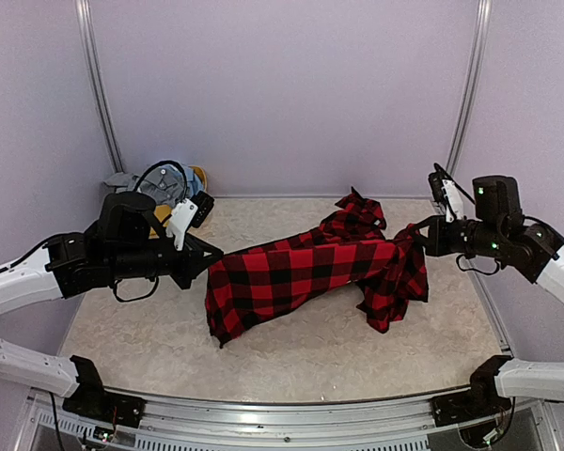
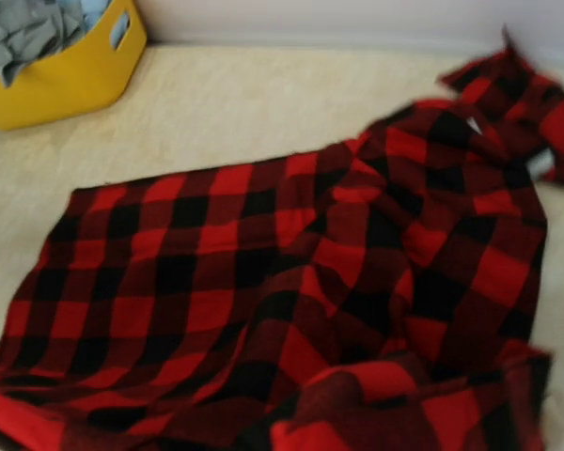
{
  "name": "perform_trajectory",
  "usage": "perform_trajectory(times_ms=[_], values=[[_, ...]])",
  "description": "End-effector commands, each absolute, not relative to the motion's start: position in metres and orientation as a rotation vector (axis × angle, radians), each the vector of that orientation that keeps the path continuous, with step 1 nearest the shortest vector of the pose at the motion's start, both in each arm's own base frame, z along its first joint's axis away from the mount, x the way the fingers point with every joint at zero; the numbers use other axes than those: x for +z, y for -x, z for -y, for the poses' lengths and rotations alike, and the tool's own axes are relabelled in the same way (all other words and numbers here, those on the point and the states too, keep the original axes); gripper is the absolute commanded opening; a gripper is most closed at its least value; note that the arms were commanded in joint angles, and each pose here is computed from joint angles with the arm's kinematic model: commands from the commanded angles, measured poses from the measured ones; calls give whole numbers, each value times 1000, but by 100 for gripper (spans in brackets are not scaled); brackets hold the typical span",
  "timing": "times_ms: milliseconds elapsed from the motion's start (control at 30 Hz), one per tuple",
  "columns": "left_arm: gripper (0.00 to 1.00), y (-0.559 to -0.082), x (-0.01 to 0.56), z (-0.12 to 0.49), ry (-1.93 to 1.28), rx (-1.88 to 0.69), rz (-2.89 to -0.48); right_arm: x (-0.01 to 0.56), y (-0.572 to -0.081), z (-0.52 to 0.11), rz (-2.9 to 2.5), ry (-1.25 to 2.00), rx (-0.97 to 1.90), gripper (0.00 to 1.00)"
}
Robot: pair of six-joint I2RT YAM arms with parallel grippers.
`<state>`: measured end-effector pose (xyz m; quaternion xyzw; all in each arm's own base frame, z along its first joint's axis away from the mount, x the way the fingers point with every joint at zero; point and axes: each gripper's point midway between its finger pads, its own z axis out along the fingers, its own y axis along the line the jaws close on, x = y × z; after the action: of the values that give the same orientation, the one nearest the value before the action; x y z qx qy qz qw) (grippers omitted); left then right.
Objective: Fold and stack the long sleeve shirts
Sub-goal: Flatten out the crumpled shirt at the center of the board.
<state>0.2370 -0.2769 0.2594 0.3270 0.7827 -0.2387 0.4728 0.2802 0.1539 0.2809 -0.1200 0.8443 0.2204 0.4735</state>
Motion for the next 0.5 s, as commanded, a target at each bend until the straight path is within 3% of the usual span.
perform_trajectory(times_ms=[0,367,467], values=[[0,-229,212,253,-844,-411,-2086,234,-267,-157,-2219,254,530,0],[0,-161,182,286,-1212,-487,-2144,175,-218,-196,-2473,369,627,0],[0,-136,174,303,-1354,-548,-2127,162,-206,-200,-2544,388,643,5]])
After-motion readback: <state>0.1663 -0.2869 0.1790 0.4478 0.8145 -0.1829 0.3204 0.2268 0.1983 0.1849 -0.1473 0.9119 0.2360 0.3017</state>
